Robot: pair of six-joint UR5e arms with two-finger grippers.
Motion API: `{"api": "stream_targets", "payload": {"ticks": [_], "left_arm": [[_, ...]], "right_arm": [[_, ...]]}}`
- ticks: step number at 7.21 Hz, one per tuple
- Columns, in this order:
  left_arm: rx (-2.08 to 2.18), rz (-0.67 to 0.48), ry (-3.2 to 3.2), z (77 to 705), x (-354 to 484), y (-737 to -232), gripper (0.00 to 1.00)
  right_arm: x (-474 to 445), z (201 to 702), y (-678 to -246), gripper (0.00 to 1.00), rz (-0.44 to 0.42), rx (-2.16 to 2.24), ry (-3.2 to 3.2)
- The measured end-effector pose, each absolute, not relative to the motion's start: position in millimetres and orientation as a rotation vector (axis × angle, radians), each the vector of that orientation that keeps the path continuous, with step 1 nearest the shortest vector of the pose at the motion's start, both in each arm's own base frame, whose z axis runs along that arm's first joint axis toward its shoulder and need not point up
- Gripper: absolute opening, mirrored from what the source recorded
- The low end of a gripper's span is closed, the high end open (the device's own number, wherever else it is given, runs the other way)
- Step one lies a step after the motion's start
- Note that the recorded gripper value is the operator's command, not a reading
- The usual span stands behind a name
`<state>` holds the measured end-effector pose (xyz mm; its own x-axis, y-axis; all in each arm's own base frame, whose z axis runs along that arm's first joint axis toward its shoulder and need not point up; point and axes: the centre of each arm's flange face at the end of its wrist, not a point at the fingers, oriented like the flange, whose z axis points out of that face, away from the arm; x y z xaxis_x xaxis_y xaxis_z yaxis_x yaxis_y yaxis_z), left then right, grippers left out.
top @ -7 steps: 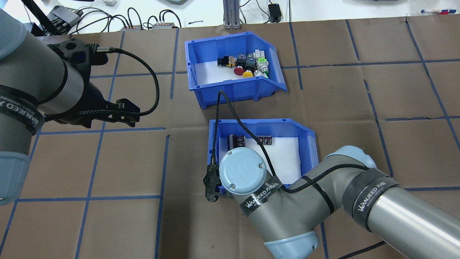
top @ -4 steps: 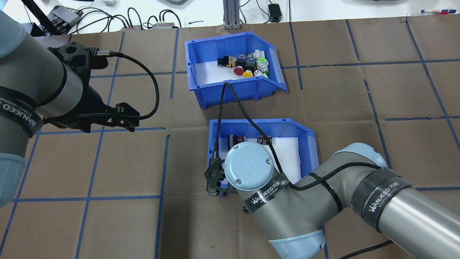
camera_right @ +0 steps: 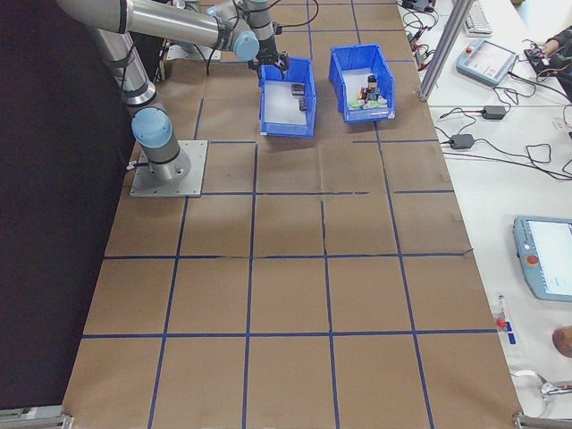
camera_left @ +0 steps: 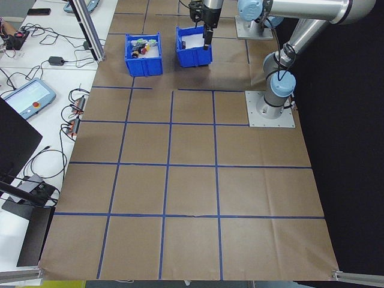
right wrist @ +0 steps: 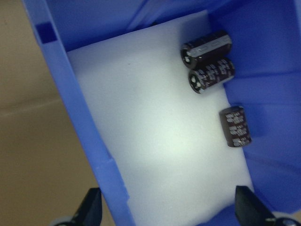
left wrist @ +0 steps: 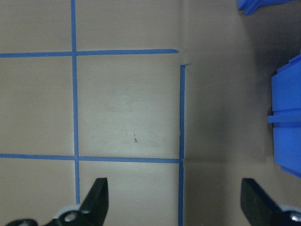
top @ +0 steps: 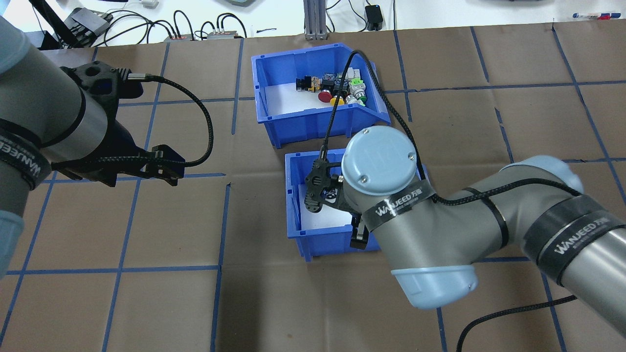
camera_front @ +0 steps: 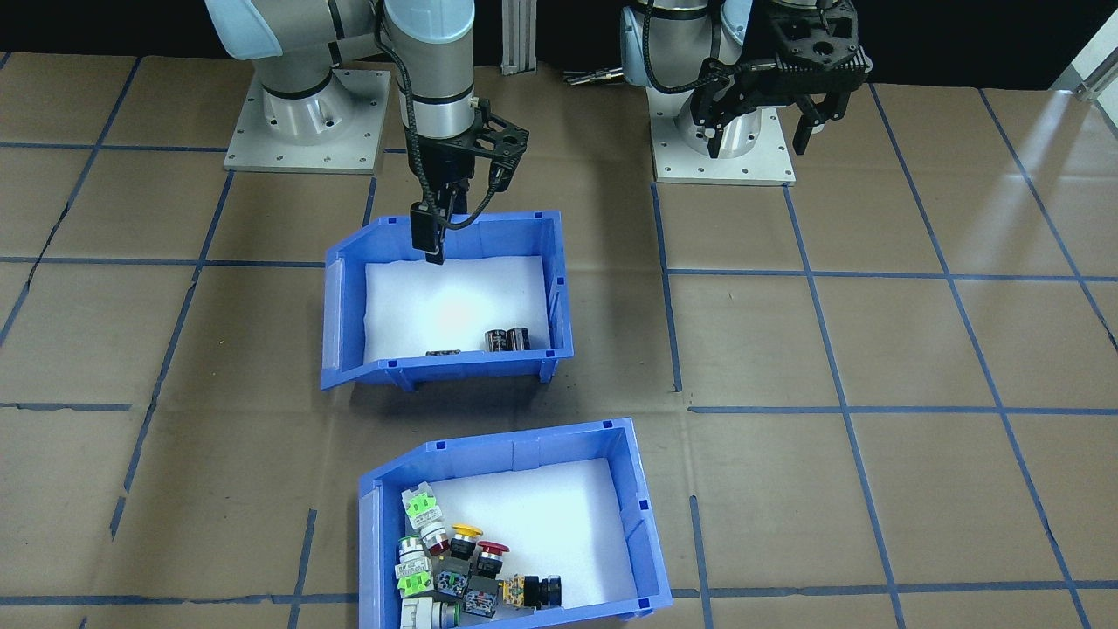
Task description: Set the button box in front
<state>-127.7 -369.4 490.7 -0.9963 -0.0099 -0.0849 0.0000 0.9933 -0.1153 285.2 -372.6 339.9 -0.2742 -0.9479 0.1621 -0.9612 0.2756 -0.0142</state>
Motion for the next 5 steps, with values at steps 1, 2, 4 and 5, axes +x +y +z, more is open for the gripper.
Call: {"api": "stream_targets", "payload": {"ticks": [1,2,4,5], "left_arm": [[-0.008,-0.179,3.048,491.8,-127.4,-368.0,1.00],[-0.009,-0.185,3.047,493.1,-127.2,-365.0,1.00],[-0.011,-0.195,3.044,494.6,-126.9,-359.4,1.00],[-0.012,-0.197,3.043,495.0,-126.7,-359.1,1.00]], "right_arm": [[268.8,356.0,-389.6,1.00,0.176,1.746,-2.448],[253.3,368.2,-396.8,1.00,0.168,1.694,-2.481],[229.7,385.9,-391.8,1.00,0.123,1.637,-2.526],[210.5,396.4,-394.5,1.00,0.131,1.576,-2.557]]}}
